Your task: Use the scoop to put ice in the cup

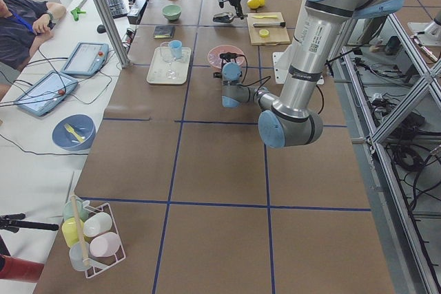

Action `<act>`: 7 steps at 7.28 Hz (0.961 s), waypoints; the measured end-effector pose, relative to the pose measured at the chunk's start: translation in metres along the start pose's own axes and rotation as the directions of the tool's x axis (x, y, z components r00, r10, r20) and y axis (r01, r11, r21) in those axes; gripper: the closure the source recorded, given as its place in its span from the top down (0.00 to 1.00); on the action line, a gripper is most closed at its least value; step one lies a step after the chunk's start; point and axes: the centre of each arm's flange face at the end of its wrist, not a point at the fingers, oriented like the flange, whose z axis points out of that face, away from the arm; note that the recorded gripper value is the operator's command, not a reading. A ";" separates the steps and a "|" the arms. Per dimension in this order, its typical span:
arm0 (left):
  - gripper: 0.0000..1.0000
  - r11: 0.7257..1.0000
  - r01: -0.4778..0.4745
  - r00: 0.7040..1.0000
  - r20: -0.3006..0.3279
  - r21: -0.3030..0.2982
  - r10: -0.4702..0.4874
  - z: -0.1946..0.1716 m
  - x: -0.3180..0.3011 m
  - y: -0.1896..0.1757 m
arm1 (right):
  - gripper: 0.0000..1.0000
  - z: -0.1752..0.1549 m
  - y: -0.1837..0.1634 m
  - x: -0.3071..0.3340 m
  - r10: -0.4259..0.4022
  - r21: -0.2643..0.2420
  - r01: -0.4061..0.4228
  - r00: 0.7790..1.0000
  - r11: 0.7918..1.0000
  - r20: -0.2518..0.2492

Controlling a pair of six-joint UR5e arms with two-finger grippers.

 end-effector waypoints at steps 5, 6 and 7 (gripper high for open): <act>1.00 1.000 0.000 1.000 0.000 -0.001 0.000 0.000 0.000 0.001 | 1.00 -0.027 -0.009 0.001 0.014 0.049 -0.015 1.000 0.999 0.028; 1.00 1.000 0.000 1.000 0.001 0.000 0.000 -0.001 0.000 0.000 | 1.00 -0.058 -0.017 0.001 0.013 0.103 -0.020 0.998 0.994 0.062; 1.00 1.000 -0.001 1.000 0.003 -0.001 0.001 -0.002 -0.002 0.001 | 1.00 -0.093 -0.025 0.004 0.011 0.165 -0.027 0.996 0.986 0.094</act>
